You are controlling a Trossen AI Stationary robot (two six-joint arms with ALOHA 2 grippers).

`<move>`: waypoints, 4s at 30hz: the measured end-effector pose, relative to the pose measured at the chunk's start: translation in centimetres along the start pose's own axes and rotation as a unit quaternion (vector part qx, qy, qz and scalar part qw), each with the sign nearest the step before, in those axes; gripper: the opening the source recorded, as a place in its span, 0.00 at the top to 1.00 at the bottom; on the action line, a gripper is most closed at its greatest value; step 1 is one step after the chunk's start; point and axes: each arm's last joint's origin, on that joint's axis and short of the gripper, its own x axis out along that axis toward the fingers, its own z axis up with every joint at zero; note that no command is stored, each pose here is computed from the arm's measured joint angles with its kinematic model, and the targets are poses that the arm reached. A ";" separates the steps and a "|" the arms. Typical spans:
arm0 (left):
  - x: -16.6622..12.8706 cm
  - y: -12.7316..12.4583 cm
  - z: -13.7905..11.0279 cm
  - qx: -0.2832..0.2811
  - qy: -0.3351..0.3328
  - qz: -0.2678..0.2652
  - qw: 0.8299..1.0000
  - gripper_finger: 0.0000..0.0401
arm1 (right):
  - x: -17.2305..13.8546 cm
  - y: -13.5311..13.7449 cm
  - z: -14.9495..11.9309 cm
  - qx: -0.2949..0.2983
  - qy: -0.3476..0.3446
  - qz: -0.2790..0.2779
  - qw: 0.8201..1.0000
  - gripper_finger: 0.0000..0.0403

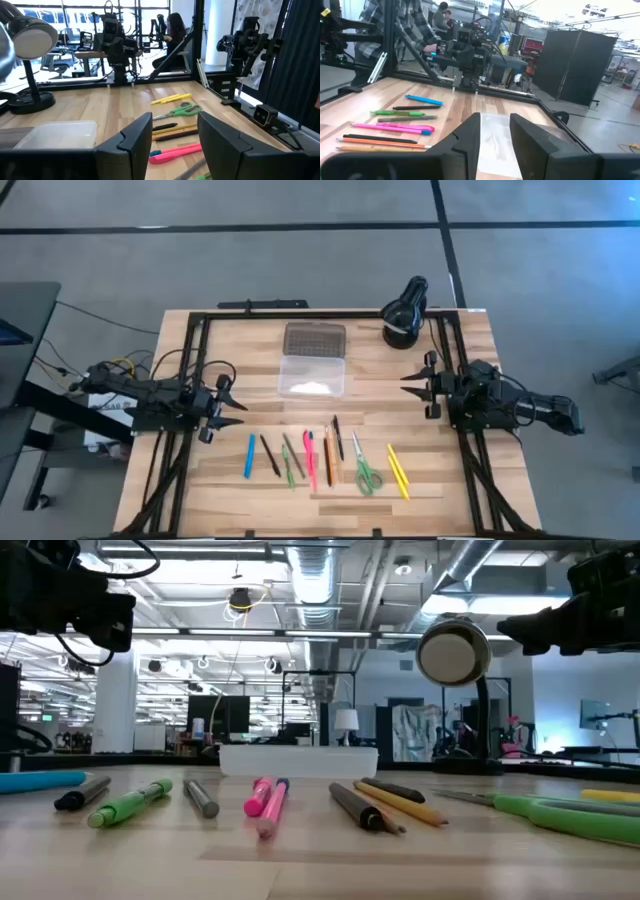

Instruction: Pick & place school supplies into a supply box

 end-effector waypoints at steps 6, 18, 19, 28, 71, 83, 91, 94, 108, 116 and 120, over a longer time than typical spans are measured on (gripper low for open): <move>0.0 0.0 0.0 0.000 0.000 0.000 1.000 0.62 | 0.0 0.0 0.0 0.000 0.000 0.000 1.000 0.75; 0.0 0.0 0.0 0.000 0.000 0.000 1.000 0.62 | 0.0 0.0 0.0 0.000 0.000 0.000 1.000 0.75; 0.0 0.0 0.0 0.000 0.000 0.000 1.000 0.62 | 0.0 0.0 0.0 0.000 0.000 0.000 1.000 0.75; 0.0 0.0 0.0 0.000 0.000 0.000 1.000 0.62 | 0.0 0.0 0.0 0.000 0.000 0.000 1.000 0.75; -0.2 0.6 1.5 -0.271 -0.105 0.082 0.953 0.62 | 0.0 0.0 0.0 0.000 0.000 0.000 1.000 0.75; -0.3 1.1 1.2 -0.335 -0.125 0.168 0.918 0.62 | 0.0 -0.1 0.5 0.091 -0.028 -0.002 0.995 0.75; -0.3 1.1 1.0 -0.320 -0.112 0.174 0.924 0.62 | -0.5 -0.6 3.1 0.321 -0.163 0.024 0.933 0.75; -0.3 1.1 0.6 -0.325 -0.095 0.179 0.924 0.62 | -1.0 -0.7 4.2 0.379 -0.216 0.051 0.899 0.75; -0.3 1.3 0.5 -0.340 -0.102 0.207 0.912 0.62 | -1.9 -0.8 5.7 0.382 -0.297 0.080 0.872 0.75; -0.3 1.3 0.5 -0.343 -0.104 0.212 0.909 0.62 | -1.7 -0.9 5.5 0.458 -0.282 0.089 0.838 0.75; -0.4 1.4 0.5 -0.342 -0.108 0.224 0.906 0.62 | -1.6 -1.0 5.2 0.439 -0.274 0.066 0.853 0.75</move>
